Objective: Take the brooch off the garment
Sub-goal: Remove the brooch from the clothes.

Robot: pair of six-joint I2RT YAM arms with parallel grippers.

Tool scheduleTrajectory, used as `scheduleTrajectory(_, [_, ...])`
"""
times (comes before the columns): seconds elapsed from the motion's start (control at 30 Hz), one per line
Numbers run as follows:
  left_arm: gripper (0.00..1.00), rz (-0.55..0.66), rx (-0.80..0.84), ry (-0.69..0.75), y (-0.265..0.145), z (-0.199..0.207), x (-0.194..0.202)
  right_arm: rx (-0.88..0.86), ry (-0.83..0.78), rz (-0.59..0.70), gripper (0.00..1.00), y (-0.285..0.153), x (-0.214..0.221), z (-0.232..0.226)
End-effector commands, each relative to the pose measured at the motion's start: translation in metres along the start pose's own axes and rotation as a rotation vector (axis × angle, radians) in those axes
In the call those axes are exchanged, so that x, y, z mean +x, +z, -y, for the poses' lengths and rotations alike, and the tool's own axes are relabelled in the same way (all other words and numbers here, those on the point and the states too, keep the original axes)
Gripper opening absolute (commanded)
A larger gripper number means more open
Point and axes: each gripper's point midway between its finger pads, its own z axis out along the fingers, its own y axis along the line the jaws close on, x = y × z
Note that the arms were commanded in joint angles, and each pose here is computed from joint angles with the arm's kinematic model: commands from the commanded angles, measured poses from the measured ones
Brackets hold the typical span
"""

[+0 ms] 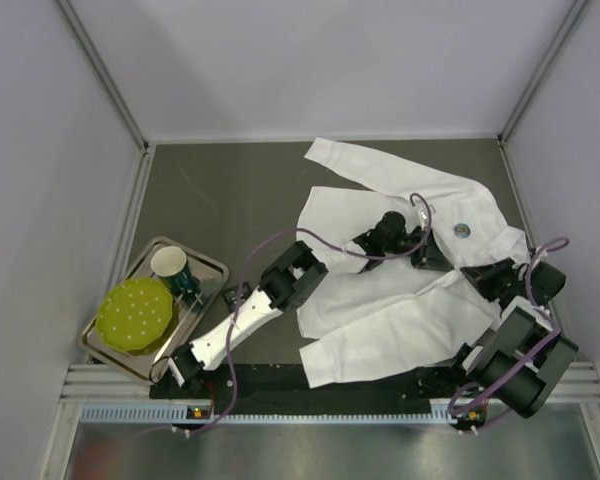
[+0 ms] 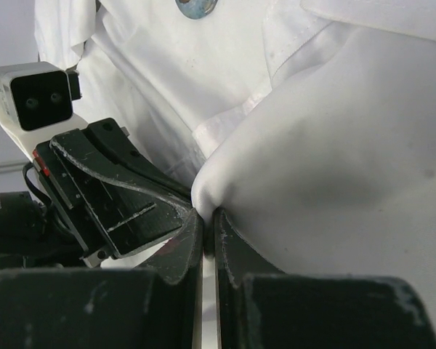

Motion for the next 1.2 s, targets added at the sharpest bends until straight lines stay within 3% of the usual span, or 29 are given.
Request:
scheduleTrajectory(0.0, [0.00,-0.053,0.206,0.257,0.024,0.123,0.012,-0.082,0.001,-0.069,0.02,-0.001,0.015,-0.012])
scheduleTrajectory(0.27, [0.00,-0.068,0.185,0.278,0.025,0.128,0.012,-0.130,-0.005,-0.061,0.00,-0.001,0.012,-0.021])
scheduleTrajectory(0.4, [0.01,-0.034,0.215,0.165,0.011,0.125,-0.002,-0.174,0.009,-0.029,0.00,-0.003,0.009,-0.029])
scheduleTrajectory(0.67, [0.38,-0.009,0.231,0.045,-0.013,0.108,-0.023,-0.198,-0.019,0.002,0.00,-0.005,0.002,-0.036])
scheduleTrajectory(0.8, [0.45,-0.024,0.216,0.000,-0.010,0.100,-0.018,-0.198,-0.021,0.008,0.00,-0.005,0.003,-0.036])
scheduleTrajectory(1.0, [0.46,0.008,0.177,-0.039,-0.016,0.087,-0.022,-0.180,-0.022,0.022,0.00,-0.008,0.001,-0.032])
scheduleTrajectory(1.07, [0.33,0.008,0.192,-0.043,-0.017,0.090,-0.023,-0.173,-0.017,0.030,0.00,-0.009,-0.002,-0.030])
scheduleTrajectory(1.17, [0.28,0.019,0.231,-0.049,-0.019,0.097,-0.024,-0.168,-0.014,0.026,0.00,-0.010,-0.002,-0.028])
